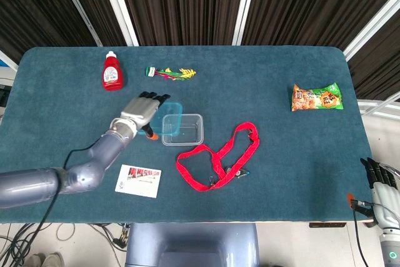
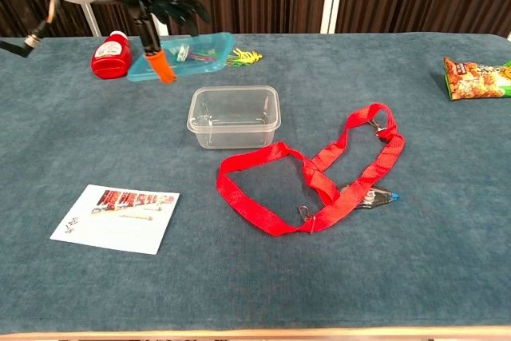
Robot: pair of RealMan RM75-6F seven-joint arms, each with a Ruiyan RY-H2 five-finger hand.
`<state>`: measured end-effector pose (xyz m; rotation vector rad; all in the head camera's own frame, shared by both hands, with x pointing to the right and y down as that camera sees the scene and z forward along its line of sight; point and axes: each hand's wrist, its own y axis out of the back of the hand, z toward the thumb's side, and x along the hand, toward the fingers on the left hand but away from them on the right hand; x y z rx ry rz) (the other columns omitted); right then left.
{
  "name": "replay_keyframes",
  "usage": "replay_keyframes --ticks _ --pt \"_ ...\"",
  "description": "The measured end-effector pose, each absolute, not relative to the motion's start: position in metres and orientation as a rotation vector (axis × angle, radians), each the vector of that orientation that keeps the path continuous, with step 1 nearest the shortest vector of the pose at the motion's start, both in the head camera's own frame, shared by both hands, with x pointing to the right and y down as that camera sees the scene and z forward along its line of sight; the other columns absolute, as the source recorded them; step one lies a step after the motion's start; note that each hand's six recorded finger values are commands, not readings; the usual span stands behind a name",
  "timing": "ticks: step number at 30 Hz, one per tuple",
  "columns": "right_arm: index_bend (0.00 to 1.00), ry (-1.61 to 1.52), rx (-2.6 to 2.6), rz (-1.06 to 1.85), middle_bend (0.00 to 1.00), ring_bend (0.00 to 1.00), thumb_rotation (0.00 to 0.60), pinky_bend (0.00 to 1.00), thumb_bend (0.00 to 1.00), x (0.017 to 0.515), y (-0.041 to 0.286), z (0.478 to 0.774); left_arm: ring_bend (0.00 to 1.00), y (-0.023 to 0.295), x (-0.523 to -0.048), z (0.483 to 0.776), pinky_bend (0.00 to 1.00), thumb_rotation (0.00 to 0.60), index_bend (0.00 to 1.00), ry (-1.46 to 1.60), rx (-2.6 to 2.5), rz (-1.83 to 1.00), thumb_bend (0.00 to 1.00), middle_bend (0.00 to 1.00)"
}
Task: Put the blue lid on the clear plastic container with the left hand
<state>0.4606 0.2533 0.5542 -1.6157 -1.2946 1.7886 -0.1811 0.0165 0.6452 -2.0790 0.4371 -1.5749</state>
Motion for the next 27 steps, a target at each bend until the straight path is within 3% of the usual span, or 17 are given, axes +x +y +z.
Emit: replay_keyframes --ticks 27 --pt "0.06 -1.303 -1.617 1.794 0.04 0.02 0.6 0.0 0.39 0.461 0.254 0.554 0.03 0.031 -0.133 0.674 0.0 0.6 0.03 0.459 -1.958 -1.657 0.22 0.45"
